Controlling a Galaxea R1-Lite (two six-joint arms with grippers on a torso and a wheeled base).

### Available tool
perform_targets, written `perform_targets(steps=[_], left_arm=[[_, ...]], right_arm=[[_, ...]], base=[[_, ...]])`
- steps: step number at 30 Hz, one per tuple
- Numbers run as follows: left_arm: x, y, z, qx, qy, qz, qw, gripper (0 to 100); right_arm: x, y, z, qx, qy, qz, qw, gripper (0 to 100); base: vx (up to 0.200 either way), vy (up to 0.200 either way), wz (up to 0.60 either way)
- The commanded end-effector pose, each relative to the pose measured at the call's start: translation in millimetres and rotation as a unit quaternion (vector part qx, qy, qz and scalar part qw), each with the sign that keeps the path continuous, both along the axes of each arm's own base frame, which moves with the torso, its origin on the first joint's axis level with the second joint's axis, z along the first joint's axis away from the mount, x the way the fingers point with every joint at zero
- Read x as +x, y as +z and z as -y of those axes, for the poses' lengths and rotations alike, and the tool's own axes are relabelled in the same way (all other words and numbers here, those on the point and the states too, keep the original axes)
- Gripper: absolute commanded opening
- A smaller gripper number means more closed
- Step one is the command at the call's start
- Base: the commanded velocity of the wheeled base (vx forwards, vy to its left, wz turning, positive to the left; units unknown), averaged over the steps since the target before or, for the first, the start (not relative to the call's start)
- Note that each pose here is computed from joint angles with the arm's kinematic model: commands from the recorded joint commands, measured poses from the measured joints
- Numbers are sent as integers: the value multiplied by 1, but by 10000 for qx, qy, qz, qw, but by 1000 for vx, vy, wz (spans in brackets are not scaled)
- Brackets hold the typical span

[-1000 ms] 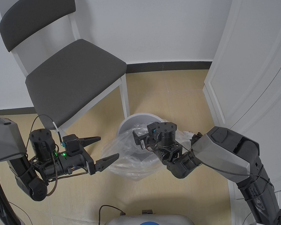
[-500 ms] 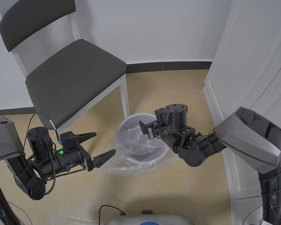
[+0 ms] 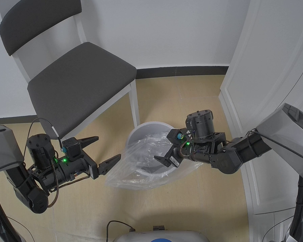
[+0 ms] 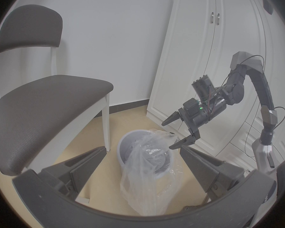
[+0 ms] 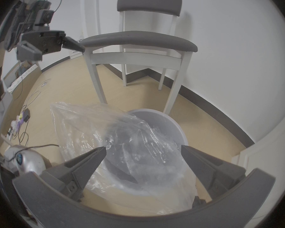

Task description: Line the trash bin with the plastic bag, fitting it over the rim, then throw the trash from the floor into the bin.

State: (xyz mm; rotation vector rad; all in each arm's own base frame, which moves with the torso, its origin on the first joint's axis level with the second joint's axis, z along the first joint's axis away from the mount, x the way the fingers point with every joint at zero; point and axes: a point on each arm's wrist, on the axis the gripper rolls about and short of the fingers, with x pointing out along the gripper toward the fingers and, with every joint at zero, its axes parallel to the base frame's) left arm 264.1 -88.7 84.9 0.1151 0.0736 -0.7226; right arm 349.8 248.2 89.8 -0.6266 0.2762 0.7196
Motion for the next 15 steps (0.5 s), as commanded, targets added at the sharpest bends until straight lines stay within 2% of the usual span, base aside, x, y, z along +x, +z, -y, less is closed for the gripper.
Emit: perform_targets(steps=[1,8,15], left_arm=[[4,2,-2,-6,70,74,9999,100],[7,1,-4,-6,116,74,9999,100],[9,-1,-4,3,131,45,9999,100]], right_arm=[[31,-22,15,-151,81,-113,9998,100],[66,-40,20,-102,40,-218,9997,100],[76,-49,22,-17,90,-220,9997,100]], base=[[0,0,0],[0,0,0],[0,0,0]])
